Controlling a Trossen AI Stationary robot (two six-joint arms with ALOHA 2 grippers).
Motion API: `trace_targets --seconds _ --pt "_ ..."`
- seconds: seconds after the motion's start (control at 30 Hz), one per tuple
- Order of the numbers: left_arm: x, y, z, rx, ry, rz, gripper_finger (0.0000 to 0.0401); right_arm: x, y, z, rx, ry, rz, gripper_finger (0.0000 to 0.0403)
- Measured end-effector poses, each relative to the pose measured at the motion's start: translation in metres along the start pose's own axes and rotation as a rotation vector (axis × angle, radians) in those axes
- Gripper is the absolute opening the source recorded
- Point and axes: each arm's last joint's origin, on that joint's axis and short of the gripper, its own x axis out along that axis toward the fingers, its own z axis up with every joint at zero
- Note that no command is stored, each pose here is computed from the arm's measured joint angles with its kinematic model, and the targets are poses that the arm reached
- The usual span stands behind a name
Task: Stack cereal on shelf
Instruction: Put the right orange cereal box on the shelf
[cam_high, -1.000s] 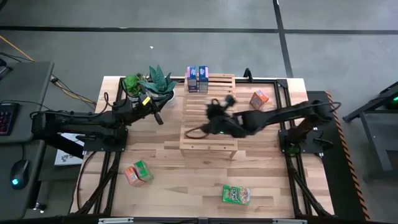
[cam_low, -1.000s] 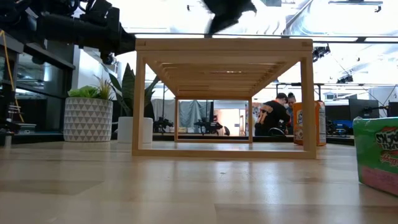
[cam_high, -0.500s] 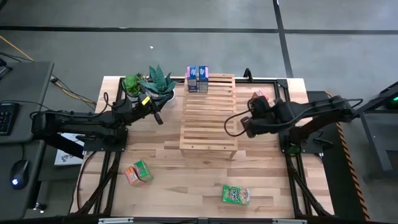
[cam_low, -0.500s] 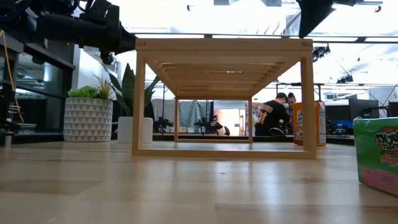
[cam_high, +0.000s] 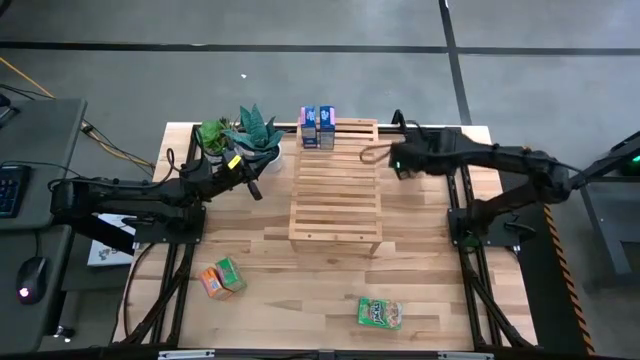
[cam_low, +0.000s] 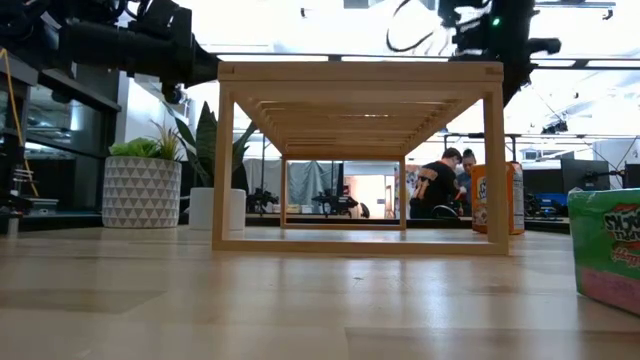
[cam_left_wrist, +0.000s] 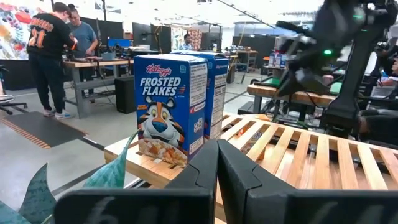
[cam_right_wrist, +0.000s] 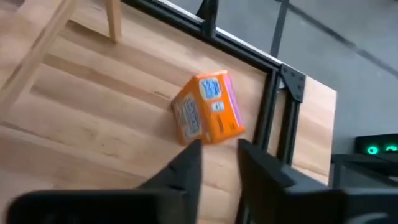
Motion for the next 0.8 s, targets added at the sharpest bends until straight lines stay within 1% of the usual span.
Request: trace_targets --seconds 0.13,0.2,0.27,0.33,0.43,0.63,0.8 --pt "0.000 0.000 0.000 0.000 0.002 0.000 0.0000 0.019 -0.010 0.023 -0.002 0.032 0.061 0.0197" --pt "0.000 0.000 -0.001 0.001 0.005 -0.001 0.0000 0.028 -0.016 0.033 0.000 0.040 0.070 0.0233" --pt "0.000 0.000 -0.001 0.003 0.012 -0.001 0.0000 0.035 -0.023 0.040 -0.007 0.046 0.065 0.0260" --pt "0.000 0.000 -0.002 0.005 0.016 -0.001 0.0000 0.042 -0.029 0.045 -0.010 0.064 0.068 0.0278" --pt "0.000 0.000 -0.002 0.005 0.017 -0.001 0.0000 0.054 -0.034 0.047 -0.019 0.079 0.076 0.0288" --pt "0.000 0.000 -0.002 0.005 0.017 -0.001 0.0000 0.097 -0.039 0.028 -0.088 0.174 0.063 0.0286" --pt "0.000 0.000 -0.001 0.003 0.009 -0.001 0.0000 0.113 -0.040 0.024 -0.106 0.169 0.117 0.0287"
